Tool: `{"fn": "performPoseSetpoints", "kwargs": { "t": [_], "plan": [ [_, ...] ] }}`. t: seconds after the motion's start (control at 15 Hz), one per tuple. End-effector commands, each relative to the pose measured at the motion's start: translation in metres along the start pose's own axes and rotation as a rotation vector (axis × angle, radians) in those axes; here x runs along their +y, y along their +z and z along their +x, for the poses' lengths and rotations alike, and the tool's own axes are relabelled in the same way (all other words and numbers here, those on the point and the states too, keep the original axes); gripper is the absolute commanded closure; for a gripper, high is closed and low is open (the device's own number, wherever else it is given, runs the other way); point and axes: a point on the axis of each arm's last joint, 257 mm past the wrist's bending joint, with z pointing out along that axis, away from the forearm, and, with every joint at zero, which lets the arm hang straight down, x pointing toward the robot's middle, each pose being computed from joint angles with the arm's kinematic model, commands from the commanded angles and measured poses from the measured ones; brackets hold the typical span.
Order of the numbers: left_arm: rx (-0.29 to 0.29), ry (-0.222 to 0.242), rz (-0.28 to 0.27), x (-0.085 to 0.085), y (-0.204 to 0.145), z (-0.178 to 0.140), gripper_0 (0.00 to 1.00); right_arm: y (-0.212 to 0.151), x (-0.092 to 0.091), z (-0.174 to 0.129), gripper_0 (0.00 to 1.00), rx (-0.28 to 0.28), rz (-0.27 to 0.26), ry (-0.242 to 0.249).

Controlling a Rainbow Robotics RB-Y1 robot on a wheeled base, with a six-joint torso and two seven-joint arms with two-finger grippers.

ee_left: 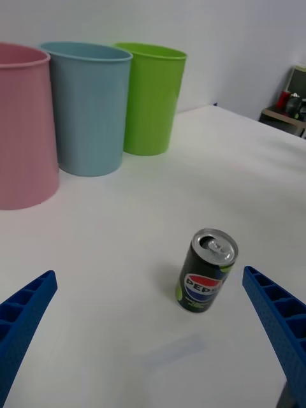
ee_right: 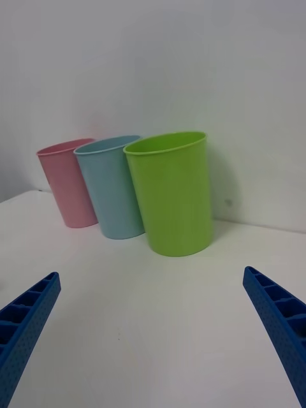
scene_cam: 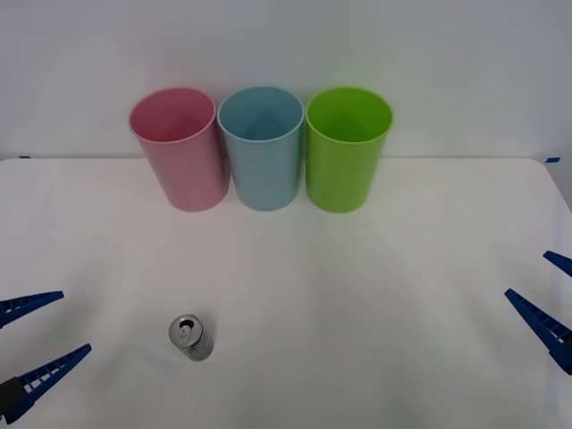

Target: Grasp the object on the table and drop it into the matching bin: aluminum can to the light blue bin, PET bottle to the pink bin.

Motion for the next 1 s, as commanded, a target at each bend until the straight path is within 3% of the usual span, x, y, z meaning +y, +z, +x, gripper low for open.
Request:
{"fn": "performPoseSetpoints", "kwargs": {
  "t": [0.07,0.4,0.73,0.93,1.0],
  "plan": [
    [0.064,0.052,0.024,-0.007,-0.003,0.017,0.00,0.000,0.000,0.000,0.00,0.000,0.000,0.000],
    [0.113,0.109,0.051,-0.013,-0.003,0.055,0.00,0.000,0.000,0.000,0.00,0.000,0.000,0.000],
    [0.104,0.030,0.072,-0.028,0.007,0.077,0.00,0.000,0.000,0.000,0.00,0.000,0.000,0.000],
    [0.052,0.012,0.054,-0.035,0.021,0.082,0.00,0.000,0.000,0.000,0.00,0.000,0.000,0.000],
    [0.022,0.029,0.044,-0.038,0.029,0.081,0.00,0.000,0.000,0.000,0.00,0.000,0.000,0.000]
  ]
}}
